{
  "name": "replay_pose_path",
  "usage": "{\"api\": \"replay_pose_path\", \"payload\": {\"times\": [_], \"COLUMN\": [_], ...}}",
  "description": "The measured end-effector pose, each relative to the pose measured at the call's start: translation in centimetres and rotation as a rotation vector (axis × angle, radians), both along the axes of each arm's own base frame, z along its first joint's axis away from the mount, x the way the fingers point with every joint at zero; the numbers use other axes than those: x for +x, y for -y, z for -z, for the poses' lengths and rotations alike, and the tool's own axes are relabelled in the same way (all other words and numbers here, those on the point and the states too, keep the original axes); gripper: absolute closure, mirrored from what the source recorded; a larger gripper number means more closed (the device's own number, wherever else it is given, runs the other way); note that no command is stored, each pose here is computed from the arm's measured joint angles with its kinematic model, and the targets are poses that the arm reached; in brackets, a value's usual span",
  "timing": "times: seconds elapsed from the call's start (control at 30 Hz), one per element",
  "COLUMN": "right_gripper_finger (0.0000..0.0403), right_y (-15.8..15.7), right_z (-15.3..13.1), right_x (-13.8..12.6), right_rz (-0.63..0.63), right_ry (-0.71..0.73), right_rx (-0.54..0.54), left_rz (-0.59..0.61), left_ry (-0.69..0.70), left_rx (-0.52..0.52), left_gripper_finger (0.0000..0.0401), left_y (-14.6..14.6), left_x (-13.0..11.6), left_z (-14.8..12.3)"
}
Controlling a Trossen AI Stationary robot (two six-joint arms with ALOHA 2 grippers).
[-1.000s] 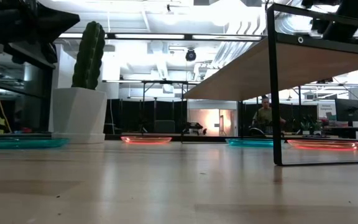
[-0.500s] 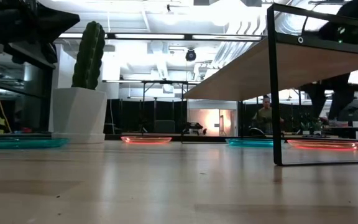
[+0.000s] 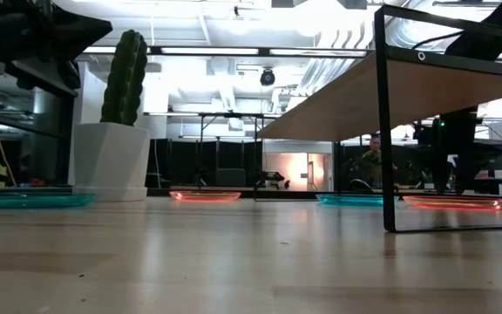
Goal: Place and stack plates onto a shelf
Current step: Put the top right orange plate on the shelf
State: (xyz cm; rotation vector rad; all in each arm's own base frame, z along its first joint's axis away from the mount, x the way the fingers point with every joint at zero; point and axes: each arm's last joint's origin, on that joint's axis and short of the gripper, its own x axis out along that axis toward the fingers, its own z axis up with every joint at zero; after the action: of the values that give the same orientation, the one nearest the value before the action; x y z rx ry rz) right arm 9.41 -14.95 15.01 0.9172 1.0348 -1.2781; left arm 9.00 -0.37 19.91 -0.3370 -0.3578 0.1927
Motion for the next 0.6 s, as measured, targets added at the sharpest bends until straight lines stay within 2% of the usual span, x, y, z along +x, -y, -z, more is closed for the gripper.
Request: {"api": "replay_pose_path", "payload": {"times": [0.27,0.6], "right_gripper_finger": [0.0242,0.0242], "right_y": [0.7,0.8], "right_z": [0.9,1.2], "right_x": [0.4,0.3], "right_rz": [-0.14,-0.213], "right_ry": [-0.074,-0.142], "right_rx": [-0.012,0.009], "left_rz": [0.0,0.0], "left_ry": [0.0,-0.001], "left_rx": [0.0,0.0], "left_gripper_finger": [0.0401,0.0401], "left_y": [0.0,0.0], "left_x": [0.0,0.0], "left_z": [0.0,0.0]}}
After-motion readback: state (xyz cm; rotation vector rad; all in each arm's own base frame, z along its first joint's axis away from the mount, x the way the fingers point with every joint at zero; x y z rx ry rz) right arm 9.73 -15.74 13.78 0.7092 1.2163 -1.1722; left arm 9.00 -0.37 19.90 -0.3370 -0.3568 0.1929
